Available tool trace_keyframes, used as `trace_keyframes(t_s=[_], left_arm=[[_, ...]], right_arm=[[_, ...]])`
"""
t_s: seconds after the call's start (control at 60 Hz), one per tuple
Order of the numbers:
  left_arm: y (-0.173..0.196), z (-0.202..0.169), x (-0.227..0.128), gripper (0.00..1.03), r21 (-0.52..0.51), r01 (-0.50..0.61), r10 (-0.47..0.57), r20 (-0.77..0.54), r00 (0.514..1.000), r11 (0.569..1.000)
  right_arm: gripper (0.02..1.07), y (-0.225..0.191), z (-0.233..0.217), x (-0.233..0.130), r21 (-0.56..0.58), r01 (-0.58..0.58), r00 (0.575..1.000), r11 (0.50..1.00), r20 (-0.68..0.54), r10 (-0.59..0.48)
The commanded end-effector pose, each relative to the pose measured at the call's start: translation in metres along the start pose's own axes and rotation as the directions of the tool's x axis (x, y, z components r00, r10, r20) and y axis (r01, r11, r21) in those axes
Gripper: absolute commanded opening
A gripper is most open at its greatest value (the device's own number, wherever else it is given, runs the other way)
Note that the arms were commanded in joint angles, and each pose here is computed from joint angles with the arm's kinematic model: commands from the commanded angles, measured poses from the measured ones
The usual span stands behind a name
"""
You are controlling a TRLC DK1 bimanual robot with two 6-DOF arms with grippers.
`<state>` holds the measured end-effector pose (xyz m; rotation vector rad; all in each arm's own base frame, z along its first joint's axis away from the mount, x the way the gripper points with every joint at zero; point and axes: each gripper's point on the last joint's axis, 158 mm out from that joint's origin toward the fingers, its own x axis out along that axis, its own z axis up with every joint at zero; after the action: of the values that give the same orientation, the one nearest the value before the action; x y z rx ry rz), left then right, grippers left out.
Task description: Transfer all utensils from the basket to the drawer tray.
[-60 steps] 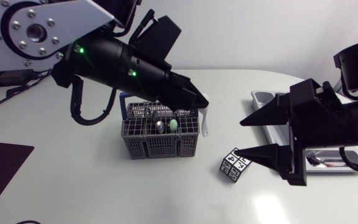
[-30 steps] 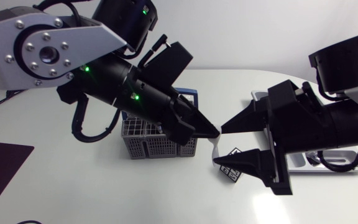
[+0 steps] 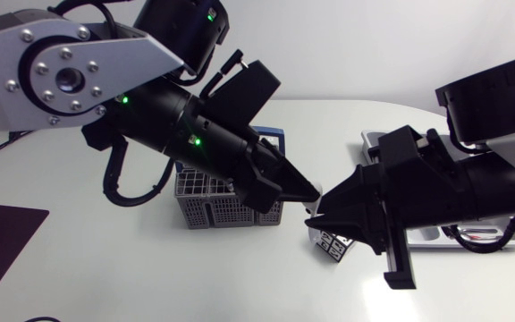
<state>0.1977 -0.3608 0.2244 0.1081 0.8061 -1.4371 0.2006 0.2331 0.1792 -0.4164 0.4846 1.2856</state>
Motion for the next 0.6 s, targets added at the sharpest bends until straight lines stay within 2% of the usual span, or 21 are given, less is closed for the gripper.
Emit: trace_keyframes(t_s=[0.0, 0.05, 0.233, 0.467, 0.583], left_arm=[[-0.007, -0.007, -0.001, 0.04, 0.010, 0.021, -0.021, -0.011, 1.000, 1.000], [-0.008, -0.007, -0.002, 0.04, 0.011, 0.021, -0.021, -0.009, 1.000, 1.000], [-0.008, -0.004, -0.005, 0.04, 0.015, 0.017, -0.017, -0.001, 1.000, 1.000], [-0.004, 0.013, -0.019, 0.43, 0.026, -0.010, 0.008, 0.052, 0.999, 1.000], [0.010, 0.035, -0.040, 0.51, -0.004, -0.057, 0.057, 0.134, 0.989, 0.998]], right_arm=[[0.11, 0.007, -0.008, 0.005, 0.033, -0.029, 0.999, 0.999, -0.014, 0.029], [0.08, 0.006, -0.009, 0.005, 0.037, -0.031, 0.999, 0.999, -0.017, 0.032], [0.08, 0.006, -0.012, 0.006, 0.046, -0.033, 0.999, 0.998, -0.030, 0.034], [0.08, 0.007, -0.023, 0.007, 0.053, -0.037, 0.997, 0.998, -0.064, 0.040], [0.08, 0.003, -0.038, 0.007, 0.053, -0.020, 0.994, 0.998, -0.102, 0.025]])
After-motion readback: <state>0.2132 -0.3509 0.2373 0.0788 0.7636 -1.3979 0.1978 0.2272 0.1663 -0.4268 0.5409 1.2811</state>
